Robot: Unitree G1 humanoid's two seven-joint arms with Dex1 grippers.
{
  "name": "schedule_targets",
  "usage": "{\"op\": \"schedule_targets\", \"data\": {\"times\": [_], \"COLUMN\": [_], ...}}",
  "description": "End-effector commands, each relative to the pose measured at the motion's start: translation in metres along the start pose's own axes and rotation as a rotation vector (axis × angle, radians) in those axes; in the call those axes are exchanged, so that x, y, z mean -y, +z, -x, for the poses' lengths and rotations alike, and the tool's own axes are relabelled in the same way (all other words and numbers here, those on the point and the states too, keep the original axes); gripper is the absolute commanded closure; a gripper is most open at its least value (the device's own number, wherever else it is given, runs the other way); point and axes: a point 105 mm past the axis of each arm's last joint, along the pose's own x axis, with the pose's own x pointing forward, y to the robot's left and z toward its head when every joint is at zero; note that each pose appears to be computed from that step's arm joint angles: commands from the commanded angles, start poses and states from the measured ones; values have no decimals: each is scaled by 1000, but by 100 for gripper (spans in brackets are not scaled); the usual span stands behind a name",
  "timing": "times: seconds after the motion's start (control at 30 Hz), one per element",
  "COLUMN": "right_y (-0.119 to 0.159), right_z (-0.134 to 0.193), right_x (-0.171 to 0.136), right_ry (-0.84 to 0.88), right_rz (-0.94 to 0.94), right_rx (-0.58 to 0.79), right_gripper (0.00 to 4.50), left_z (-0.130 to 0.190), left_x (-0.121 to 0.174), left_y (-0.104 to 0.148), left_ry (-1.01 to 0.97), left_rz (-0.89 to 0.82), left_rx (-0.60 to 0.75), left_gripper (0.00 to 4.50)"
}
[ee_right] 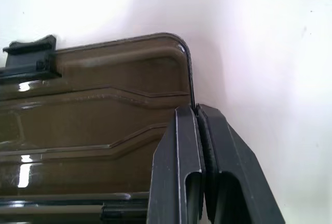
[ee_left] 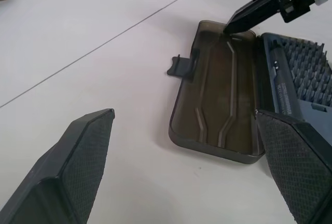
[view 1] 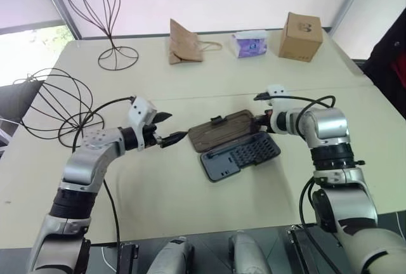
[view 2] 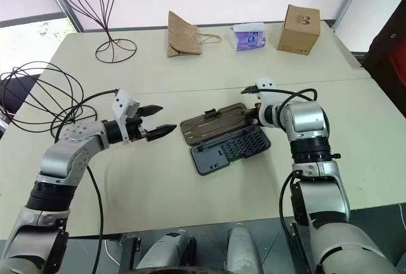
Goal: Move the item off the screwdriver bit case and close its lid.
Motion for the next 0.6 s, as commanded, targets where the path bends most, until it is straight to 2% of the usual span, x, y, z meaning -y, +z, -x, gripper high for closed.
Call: {"op": "schedule_targets", "data": {"times": [0.03, 0.17, 0.33, 0.47, 0.6], "right_y": [-21, -27, -31, -30, -26], "right_z": [7, 24, 30, 33, 36], "right_x": [-9, -17, -28, -27, -26], "right_ry": [29, 1, -42, -182, -237], "right_rz": [-62, -137, -218, -392, -472], "right_rx": [-83, -80, 29, 109, 137], "right_gripper": [449, 449, 449, 449, 449], "left_z": [6, 6, 4, 1, -4], "left_x": [0, 1, 3, 3, 4], "left_y": [10, 8, 7, 6, 7], "left_ry": [14, 16, 9, -4, -20], "left_rz": [-45, -44, -41, -41, -46], "left_rx": [33, 32, 33, 29, 31], "left_gripper": [0, 0, 0, 0, 0]}}
